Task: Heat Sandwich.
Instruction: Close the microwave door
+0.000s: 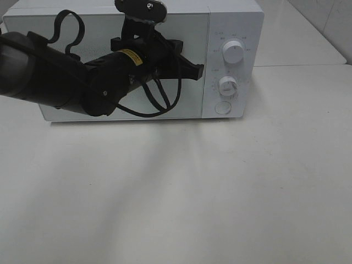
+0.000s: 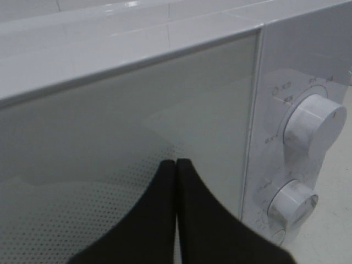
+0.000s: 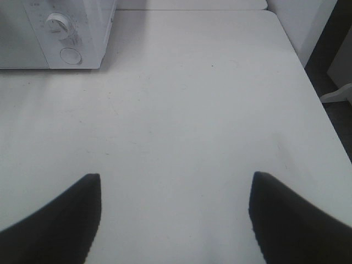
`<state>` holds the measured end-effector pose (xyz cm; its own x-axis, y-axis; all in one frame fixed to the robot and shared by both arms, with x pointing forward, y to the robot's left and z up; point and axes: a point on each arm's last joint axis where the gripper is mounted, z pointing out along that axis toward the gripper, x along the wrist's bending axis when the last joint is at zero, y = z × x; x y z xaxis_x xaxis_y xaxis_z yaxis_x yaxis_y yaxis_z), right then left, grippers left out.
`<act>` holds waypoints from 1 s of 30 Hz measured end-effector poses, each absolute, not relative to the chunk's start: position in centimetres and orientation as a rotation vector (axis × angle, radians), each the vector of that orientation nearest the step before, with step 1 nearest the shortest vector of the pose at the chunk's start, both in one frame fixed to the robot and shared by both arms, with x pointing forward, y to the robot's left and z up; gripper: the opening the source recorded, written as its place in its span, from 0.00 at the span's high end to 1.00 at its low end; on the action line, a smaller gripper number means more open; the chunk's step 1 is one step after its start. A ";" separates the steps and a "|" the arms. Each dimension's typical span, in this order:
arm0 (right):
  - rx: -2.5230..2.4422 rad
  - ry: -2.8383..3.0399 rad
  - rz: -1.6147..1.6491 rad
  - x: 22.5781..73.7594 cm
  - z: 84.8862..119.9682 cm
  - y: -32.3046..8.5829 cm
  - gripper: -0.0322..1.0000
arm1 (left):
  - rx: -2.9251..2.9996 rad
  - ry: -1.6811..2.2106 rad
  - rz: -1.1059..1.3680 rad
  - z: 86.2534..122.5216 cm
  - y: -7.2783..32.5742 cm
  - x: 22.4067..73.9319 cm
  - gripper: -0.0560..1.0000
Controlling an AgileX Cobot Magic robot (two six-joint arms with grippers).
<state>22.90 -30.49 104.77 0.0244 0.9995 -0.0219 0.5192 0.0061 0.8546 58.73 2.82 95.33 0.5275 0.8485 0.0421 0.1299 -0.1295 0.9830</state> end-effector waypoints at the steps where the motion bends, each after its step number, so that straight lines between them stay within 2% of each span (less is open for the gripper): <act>1: 1.600 1.581 0.866 22.9 104.8 -30.5 0.27 | 1.602 0.854 0.770 95.3 2.8 58.7 0.95; 30: 1.600 1.581 0.866 22.9 104.8 -30.5 0.27 | 1.650 0.977 0.683 96.3 3.3 58.2 0.95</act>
